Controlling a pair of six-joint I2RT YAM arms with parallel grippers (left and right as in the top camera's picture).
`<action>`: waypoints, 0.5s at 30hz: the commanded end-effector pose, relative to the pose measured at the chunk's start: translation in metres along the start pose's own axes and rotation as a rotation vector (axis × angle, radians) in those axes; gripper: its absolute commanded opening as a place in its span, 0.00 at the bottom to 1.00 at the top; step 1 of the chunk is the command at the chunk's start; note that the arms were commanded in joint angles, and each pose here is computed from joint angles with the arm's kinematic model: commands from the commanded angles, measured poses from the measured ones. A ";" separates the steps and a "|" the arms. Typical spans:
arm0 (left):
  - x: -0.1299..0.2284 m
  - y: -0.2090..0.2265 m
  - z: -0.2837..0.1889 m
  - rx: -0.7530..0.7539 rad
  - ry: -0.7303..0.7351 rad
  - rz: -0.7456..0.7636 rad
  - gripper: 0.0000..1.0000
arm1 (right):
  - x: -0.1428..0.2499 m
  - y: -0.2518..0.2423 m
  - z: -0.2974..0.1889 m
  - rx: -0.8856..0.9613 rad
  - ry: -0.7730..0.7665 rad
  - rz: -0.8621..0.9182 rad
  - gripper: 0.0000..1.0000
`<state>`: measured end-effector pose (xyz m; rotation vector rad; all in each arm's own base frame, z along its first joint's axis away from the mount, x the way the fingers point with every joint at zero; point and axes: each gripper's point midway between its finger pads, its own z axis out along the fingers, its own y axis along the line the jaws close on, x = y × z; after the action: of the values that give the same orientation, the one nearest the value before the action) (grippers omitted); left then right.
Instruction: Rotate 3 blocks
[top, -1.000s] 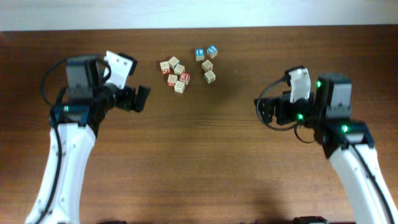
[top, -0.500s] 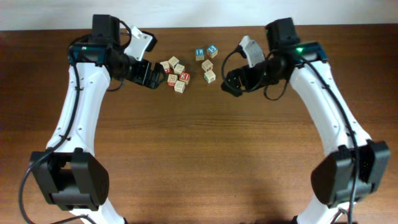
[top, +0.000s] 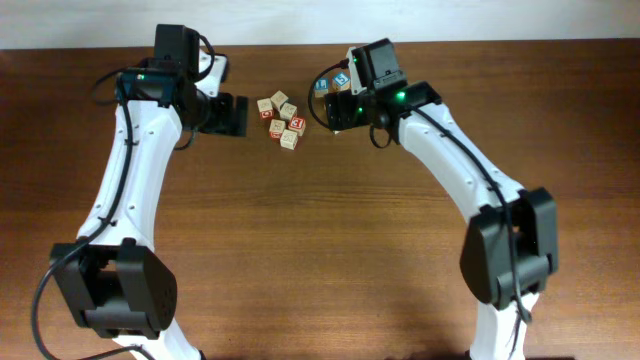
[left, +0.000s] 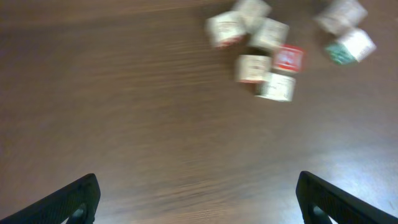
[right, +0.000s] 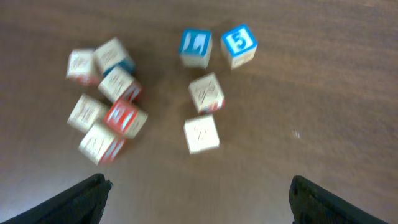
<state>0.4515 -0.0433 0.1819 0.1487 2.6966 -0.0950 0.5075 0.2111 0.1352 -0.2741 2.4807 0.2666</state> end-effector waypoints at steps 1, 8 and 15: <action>-0.006 0.027 -0.001 -0.157 -0.025 -0.172 0.99 | 0.003 0.000 0.036 -0.008 -0.001 0.051 0.93; -0.002 0.028 0.015 -0.160 0.011 -0.176 0.99 | 0.016 0.002 0.087 -0.039 -0.010 -0.095 0.93; 0.006 0.029 0.036 -0.162 0.060 -0.175 0.99 | 0.044 -0.004 0.114 -0.031 0.058 -0.139 0.66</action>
<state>0.4600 -0.0186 0.1515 -0.1143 2.7523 0.0625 0.5366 0.2280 0.0277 -0.4333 2.4990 0.2449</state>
